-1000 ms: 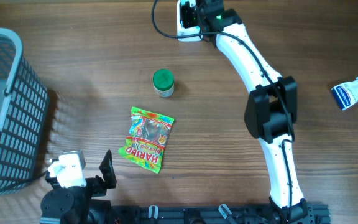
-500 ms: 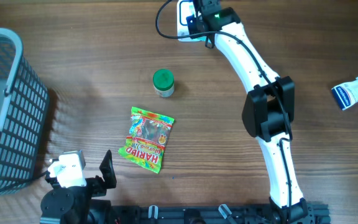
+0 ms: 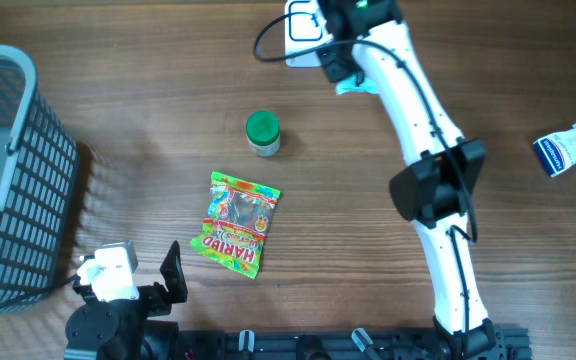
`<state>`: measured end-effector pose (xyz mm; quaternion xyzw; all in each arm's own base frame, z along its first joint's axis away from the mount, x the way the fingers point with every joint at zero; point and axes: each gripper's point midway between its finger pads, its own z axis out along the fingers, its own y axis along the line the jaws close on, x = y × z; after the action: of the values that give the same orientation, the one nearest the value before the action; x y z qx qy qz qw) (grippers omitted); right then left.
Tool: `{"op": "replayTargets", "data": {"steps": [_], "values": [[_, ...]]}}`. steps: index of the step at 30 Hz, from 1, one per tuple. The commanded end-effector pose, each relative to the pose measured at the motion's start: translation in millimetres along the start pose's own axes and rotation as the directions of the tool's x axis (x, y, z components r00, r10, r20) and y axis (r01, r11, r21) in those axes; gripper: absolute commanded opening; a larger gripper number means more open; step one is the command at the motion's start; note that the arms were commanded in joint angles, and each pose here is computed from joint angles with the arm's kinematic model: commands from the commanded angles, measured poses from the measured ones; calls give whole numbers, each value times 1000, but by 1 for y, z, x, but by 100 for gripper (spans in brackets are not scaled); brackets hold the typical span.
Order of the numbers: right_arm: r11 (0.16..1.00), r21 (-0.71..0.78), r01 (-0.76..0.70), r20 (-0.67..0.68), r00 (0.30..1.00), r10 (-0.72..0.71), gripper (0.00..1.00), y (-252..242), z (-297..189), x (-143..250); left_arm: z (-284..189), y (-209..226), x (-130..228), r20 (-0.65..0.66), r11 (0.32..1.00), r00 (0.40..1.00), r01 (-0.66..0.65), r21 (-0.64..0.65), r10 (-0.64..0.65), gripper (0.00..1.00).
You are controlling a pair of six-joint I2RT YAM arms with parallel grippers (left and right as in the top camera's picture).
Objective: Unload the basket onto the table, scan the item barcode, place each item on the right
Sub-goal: 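Hold the green pack's barcode over the white scanner, then carry the green pack to the right edge and release it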
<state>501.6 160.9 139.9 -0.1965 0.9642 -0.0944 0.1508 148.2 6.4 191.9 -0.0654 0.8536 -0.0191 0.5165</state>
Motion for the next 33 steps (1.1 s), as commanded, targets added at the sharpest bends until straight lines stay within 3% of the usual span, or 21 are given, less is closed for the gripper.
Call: {"op": "replayTargets", "data": {"steps": [1,7,8,11,15,17,18,19,20,24,28,30,33], "values": [[898,254,-359,-39,924,381,4,-94,-16,40,0,0,0,4,1000,1000,0,-1,0,100],[684,371,-628,-21,731,682,4,-221,8,99,0,0,0,4,1000,1000,0,-1,0,100],[627,326,-708,0,663,748,4,-253,19,110,0,0,0,4,1000,1000,0,-1,0,100],[575,233,-784,18,595,804,4,-298,42,128,0,0,0,4,1000,1000,0,-1,0,100],[461,277,-843,13,483,875,5,-346,76,186,0,0,0,4,1000,1000,0,-1,0,100],[443,270,-855,-5,459,888,8,-359,95,209,0,0,0,4,1000,1000,0,-1,0,100],[450,222,-865,-21,457,889,57,-359,100,212,0,0,0,4,1000,1000,0,-2,0,100],[451,144,-881,-29,452,891,82,-356,102,205,0,0,0,4,1000,1000,0,-1,0,100],[458,85,-885,-29,457,889,99,-354,99,196,0,0,0,4,1000,1000,0,-1,0,100],[489,-96,-867,15,490,872,100,-338,56,146,0,0,0,4,1000,1000,0,-1,0,100],[563,-156,-811,41,565,824,99,-289,-4,103,0,0,0,4,1000,1000,0,-2,0,100],[564,-174,-807,-6,574,819,100,-249,-24,90,0,0,0,4,1000,1000,0,-2,0,100],[501,-177,-847,-195,529,826,100,-168,-40,86,0,0,0,4,1000,1000,0,-1,0,100]]}}
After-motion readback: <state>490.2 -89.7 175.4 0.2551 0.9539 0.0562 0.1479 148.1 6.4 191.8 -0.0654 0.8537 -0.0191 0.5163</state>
